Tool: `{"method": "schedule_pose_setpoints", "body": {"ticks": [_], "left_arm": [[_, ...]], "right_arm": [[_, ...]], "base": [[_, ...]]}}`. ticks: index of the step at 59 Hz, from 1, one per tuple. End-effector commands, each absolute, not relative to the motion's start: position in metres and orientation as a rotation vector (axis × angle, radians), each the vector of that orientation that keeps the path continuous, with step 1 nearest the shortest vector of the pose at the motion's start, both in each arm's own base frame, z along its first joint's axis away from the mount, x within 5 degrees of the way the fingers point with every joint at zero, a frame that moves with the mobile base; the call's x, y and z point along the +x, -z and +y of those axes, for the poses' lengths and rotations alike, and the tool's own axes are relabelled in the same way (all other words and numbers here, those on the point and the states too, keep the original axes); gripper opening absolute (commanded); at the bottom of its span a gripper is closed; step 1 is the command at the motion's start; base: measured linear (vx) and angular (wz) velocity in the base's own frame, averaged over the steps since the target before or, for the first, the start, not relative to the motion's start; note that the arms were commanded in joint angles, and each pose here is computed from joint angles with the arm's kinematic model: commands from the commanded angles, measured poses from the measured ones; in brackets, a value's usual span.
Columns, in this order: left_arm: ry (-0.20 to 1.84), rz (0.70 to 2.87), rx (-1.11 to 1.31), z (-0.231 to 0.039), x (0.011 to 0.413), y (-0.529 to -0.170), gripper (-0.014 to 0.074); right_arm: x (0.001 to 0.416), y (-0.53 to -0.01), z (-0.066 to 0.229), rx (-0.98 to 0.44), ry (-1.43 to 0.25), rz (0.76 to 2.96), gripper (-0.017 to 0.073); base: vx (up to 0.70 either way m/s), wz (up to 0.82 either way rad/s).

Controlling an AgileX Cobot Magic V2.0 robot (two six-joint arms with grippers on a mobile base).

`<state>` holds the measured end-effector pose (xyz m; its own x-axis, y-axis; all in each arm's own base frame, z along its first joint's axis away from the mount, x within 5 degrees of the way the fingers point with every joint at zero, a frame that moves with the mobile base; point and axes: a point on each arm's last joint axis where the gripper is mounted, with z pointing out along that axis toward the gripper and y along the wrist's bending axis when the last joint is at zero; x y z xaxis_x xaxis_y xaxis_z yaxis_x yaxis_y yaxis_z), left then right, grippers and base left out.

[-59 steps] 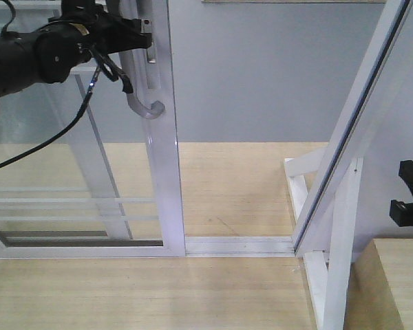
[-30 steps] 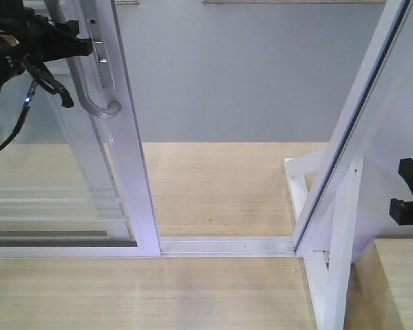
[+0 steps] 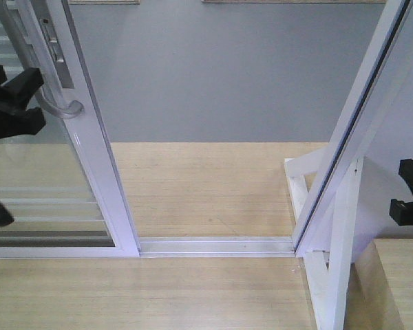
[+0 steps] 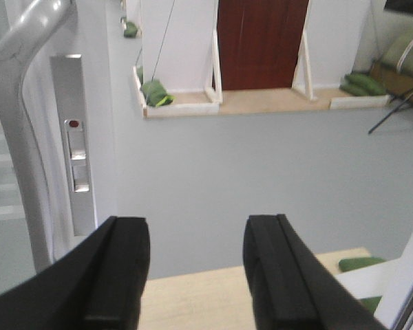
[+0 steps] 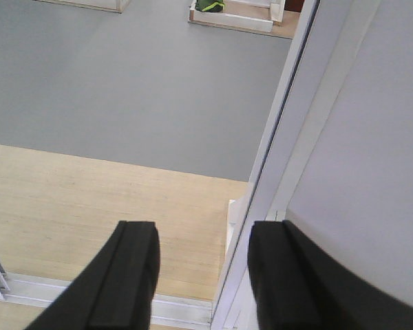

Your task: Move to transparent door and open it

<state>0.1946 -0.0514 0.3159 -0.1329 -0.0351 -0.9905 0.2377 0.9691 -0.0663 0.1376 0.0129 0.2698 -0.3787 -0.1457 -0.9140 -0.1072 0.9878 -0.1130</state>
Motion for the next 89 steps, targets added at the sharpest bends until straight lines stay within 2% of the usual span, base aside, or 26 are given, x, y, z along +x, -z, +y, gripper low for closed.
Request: {"method": "schedule_pose_setpoints", "body": {"ticks": [1,12,24,30,40,56,69,75,89], "left_arm": [[0.271,1.551,0.115,-0.046,0.174,-0.334,0.0436],[0.276,1.5,0.11,-0.04,0.152,-0.333,0.0436],[0.262,1.491,0.113,-0.038,0.149,-0.334,0.0419],[0.254,1.495,0.118,-0.035,0.14,-0.323,0.0313],[0.194,1.461,0.115,-0.023,0.112,-0.296,-0.0008],[0.089,1.376,0.046,-0.006,0.071,-0.257,-0.0008],[0.084,1.401,0.064,-0.005,0.055,-0.204,-0.0007],[0.08,1.489,0.073,-0.006,0.057,-0.2,-0.0007],[0.08,1.505,0.074,-0.006,0.058,-0.199,-0.0007]], "right_arm": [[0.142,-0.284,0.015,-0.192,0.032,1.874,0.0376],[0.141,-0.284,0.015,-0.192,0.033,1.877,0.0376],[0.141,-0.284,0.014,-0.192,0.033,1.878,0.0376],[0.141,-0.284,0.014,-0.192,0.033,1.878,0.0376],[0.141,-0.284,0.014,-0.191,0.034,1.881,0.0376],[0.141,-0.284,0.014,-0.191,0.034,1.881,0.0376],[0.141,-0.284,0.014,-0.191,0.034,1.881,0.0376],[0.141,-0.284,0.014,-0.19,0.035,1.882,0.0376],[0.141,-0.284,0.014,-0.19,0.036,1.883,0.0376]], "base": [[0.0,0.0],[0.0,0.0],[0.0,0.0],[0.0,0.0],[0.0,0.0],[0.0,0.0],[0.0,0.0],[0.0,0.0],[0.0,0.0]]}}
